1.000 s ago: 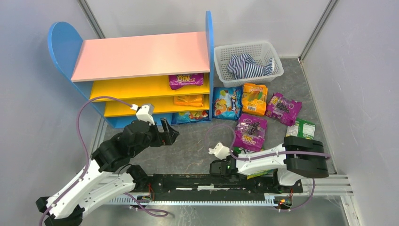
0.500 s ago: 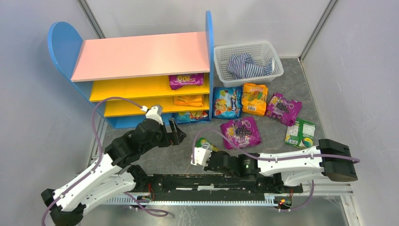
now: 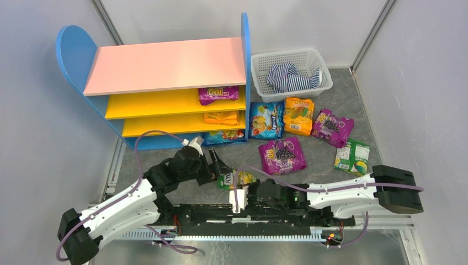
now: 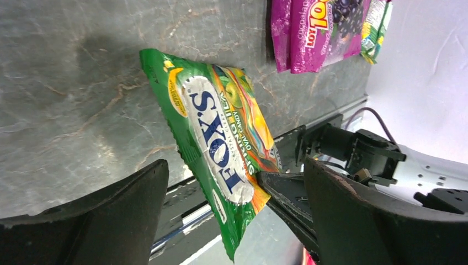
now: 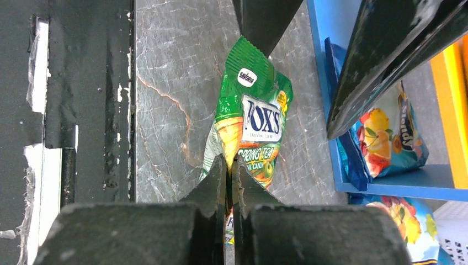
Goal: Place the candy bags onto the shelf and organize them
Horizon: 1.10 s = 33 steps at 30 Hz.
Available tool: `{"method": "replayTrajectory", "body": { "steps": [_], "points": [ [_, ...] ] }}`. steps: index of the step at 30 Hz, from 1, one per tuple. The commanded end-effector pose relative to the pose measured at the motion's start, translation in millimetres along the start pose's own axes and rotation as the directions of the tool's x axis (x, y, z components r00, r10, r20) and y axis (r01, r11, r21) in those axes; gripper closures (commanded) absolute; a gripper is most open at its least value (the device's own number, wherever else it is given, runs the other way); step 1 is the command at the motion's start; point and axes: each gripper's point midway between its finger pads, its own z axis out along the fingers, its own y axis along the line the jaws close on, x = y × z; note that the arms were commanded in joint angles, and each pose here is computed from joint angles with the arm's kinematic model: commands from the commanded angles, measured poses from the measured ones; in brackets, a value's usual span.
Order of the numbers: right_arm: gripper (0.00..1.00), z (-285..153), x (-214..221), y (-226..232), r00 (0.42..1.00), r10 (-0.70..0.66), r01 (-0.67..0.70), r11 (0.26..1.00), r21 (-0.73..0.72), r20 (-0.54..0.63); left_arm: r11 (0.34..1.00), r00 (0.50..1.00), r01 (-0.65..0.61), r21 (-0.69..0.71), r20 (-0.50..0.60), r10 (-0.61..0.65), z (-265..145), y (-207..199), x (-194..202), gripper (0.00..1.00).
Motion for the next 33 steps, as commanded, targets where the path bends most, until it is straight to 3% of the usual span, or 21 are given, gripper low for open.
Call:
{"method": "replayTrajectory", "body": {
  "steps": [1,4,7,13,18,25,27,30,32,33],
  "points": [
    [1.00,-5,-31,-16,0.990,-0.023,0.015,0.998,0.060,0.142,0.981,0.992,0.110,0.161,-0.076,-0.099,4,-34,9,0.03],
    [1.00,-7,-30,-19,0.987,-0.021,0.009,0.997,0.074,0.159,0.964,0.981,0.168,0.206,-0.133,-0.142,14,-38,17,0.05],
    [1.00,-8,-31,-21,0.988,-0.018,0.006,0.997,0.078,0.156,0.960,0.974,0.184,0.209,-0.168,-0.150,21,-41,23,0.14],
    [1.00,-12,-22,-26,0.988,-0.008,-0.010,0.993,0.116,0.153,0.948,0.973,0.222,0.229,-0.120,-0.199,23,-45,13,0.28],
    [1.00,-17,-21,-31,0.984,0.001,-0.026,0.990,0.138,0.177,0.931,0.966,0.247,0.270,-0.142,-0.215,25,-54,13,0.37],
    [0.98,-19,-21,-35,0.986,0.030,-0.056,0.986,0.154,0.165,0.931,0.972,0.222,0.289,-0.135,-0.190,20,-63,9,0.69],
    [0.91,-22,-20,-39,0.985,0.063,-0.089,0.982,0.169,0.158,0.934,0.981,0.190,0.304,-0.105,-0.166,12,-72,2,0.77],
    [0.61,-30,-22,-42,0.981,0.086,-0.117,0.977,0.176,0.175,0.940,0.991,0.130,0.314,-0.056,-0.118,-5,-85,-10,0.91],
    [0.46,-38,-29,-48,0.976,0.108,-0.143,0.974,0.178,0.190,0.944,0.995,0.098,0.314,-0.032,-0.093,-16,-93,-17,0.98],
    [0.42,-42,-31,-51,0.974,0.119,-0.155,0.971,0.183,0.193,0.943,0.997,0.079,0.324,-0.022,-0.076,-24,-100,-20,0.98]
  ]
}}
